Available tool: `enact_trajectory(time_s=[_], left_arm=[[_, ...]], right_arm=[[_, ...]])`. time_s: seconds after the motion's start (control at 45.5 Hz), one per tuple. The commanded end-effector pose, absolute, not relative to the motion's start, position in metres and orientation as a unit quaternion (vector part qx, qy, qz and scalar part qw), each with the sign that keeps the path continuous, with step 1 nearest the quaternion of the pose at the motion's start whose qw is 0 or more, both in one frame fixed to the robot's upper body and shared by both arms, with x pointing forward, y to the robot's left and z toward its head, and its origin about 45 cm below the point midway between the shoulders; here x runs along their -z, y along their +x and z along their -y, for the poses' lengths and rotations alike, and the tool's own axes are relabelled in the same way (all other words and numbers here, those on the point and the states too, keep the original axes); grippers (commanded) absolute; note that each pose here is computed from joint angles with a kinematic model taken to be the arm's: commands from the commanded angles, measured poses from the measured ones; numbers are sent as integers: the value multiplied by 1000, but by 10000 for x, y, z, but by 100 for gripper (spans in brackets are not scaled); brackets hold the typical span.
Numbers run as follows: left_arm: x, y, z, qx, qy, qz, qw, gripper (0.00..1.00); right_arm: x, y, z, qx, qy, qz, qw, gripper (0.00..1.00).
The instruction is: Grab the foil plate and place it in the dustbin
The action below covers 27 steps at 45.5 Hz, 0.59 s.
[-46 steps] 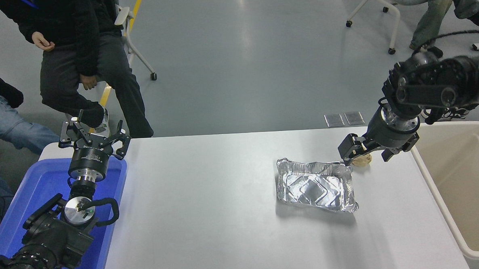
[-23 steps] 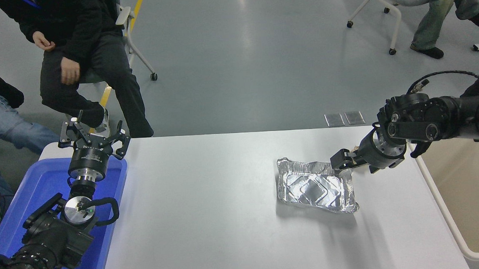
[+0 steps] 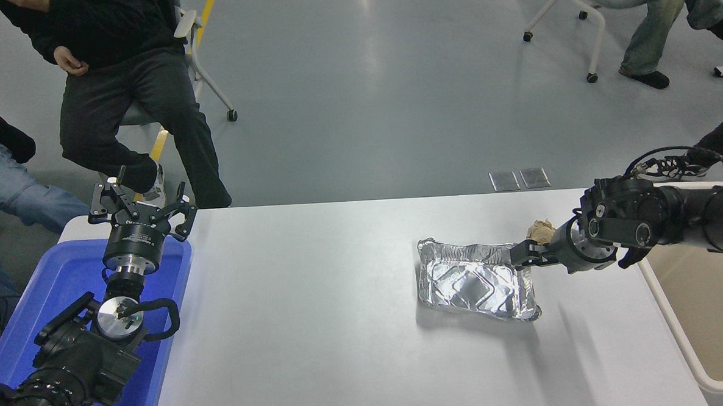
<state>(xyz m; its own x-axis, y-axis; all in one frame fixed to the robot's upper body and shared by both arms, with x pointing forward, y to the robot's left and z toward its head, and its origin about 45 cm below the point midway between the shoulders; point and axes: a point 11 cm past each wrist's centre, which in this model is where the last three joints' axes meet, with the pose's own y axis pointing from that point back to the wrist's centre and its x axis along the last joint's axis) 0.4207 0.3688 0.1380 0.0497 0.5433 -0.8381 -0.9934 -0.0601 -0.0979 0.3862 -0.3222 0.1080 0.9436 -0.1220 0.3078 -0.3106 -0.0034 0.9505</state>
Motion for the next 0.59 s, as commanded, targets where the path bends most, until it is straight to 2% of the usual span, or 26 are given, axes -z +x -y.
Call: enact_trajectory(time_s=[0.0,0.571], left_arm=[[-1381,4207,-3688,-622,-379,-297,618,99],[-1381,4207,-3688,-622,-379,-297,618,99]], right_arm=[[-794,3759,3212,-81,705,197,677,100],[-578,3656,2927,-103,713,192,667,100]])
